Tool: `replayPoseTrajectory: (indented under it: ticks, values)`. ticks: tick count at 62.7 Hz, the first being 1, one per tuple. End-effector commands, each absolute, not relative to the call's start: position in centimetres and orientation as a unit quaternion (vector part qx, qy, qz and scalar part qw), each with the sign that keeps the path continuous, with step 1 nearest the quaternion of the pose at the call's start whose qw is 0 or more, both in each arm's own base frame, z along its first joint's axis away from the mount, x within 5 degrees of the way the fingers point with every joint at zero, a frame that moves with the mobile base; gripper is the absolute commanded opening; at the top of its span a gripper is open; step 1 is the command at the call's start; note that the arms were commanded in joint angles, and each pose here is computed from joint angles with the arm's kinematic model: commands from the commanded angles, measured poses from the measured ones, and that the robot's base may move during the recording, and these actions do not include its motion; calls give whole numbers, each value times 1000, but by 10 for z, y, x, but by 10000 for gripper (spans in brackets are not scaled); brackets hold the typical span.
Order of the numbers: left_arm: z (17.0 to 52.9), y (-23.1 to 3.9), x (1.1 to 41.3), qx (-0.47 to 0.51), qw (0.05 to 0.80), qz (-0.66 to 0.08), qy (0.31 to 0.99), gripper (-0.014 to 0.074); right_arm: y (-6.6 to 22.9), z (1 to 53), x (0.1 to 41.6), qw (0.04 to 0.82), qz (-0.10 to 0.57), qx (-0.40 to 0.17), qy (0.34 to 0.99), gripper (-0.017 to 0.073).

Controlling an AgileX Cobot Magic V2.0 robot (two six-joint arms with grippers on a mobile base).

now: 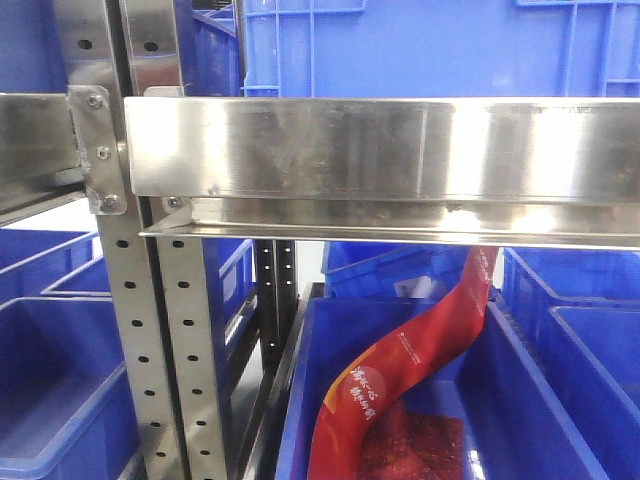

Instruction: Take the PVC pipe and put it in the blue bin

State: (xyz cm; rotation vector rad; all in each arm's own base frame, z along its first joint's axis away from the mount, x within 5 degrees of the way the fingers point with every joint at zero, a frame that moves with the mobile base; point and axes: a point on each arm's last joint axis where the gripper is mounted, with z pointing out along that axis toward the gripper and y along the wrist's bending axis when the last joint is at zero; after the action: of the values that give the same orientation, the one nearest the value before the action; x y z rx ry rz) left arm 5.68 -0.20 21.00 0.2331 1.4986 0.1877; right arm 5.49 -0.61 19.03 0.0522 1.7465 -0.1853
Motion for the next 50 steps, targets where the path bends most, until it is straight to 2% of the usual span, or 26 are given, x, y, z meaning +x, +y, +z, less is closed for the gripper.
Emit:
replayPoseTrajectory:
  ticks: [1,50]
  values:
    - [212,-2,56,107,730,84,670,-111,-7,191,55,643,-86,25,760,-167]
    - [212,-2,56,107,730,84,670,-111,-7,191,55,643,-86,25,760,-167]
